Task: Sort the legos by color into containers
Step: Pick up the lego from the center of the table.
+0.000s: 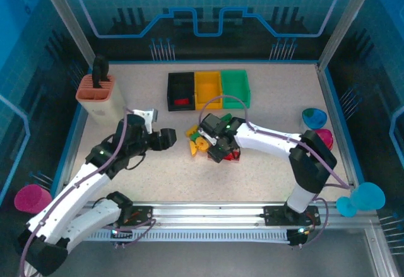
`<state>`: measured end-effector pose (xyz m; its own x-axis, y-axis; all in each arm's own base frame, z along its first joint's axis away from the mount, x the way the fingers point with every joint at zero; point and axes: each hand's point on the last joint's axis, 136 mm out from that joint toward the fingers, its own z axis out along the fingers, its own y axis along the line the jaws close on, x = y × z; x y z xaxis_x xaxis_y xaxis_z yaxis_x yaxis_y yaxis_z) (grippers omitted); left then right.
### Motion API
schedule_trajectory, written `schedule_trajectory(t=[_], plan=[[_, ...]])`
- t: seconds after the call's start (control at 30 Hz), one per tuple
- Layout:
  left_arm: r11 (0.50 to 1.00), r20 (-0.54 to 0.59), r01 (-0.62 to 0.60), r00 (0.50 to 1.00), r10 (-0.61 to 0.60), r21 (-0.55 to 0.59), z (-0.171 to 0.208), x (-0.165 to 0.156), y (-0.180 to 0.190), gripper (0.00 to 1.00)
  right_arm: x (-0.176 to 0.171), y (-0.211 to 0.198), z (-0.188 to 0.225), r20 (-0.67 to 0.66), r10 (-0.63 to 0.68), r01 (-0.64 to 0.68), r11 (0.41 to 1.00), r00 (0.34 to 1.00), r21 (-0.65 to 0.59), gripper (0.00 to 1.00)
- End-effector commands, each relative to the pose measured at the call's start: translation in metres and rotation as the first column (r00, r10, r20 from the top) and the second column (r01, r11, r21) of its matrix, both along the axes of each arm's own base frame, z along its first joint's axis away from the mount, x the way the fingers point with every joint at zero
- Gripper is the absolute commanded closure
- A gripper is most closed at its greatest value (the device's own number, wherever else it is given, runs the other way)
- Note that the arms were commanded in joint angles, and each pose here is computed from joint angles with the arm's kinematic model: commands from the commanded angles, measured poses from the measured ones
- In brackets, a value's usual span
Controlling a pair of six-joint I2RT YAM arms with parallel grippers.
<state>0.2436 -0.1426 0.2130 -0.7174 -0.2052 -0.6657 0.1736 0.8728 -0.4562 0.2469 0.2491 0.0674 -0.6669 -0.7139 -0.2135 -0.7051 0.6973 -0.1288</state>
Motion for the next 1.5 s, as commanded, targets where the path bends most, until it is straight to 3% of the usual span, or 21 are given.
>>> schedule_trajectory(t=[0.0, 1.03, 1.47], plan=[[0.999, -0.021, 0.002, 1.0, -0.002, -0.036, -0.001, -0.014, 0.001, 0.25, 0.004, -0.009, -0.003, -0.011, 0.059, -0.059, 0.994, 0.998, -0.087, 0.43], [1.0, 0.024, -0.012, 1.0, 0.012, 0.007, 0.013, -0.021, 0.014, 0.27, -0.016, -0.006, -0.041, -0.123, 0.087, -0.101, 0.988, 0.989, -0.116, 0.53], [1.0, 0.067, -0.017, 0.998, 0.017, 0.004, 0.032, -0.028, 0.02, 0.26, -0.012, -0.002, -0.019, -0.069, 0.08, -0.086, 0.991, 0.994, -0.099, 0.77]])
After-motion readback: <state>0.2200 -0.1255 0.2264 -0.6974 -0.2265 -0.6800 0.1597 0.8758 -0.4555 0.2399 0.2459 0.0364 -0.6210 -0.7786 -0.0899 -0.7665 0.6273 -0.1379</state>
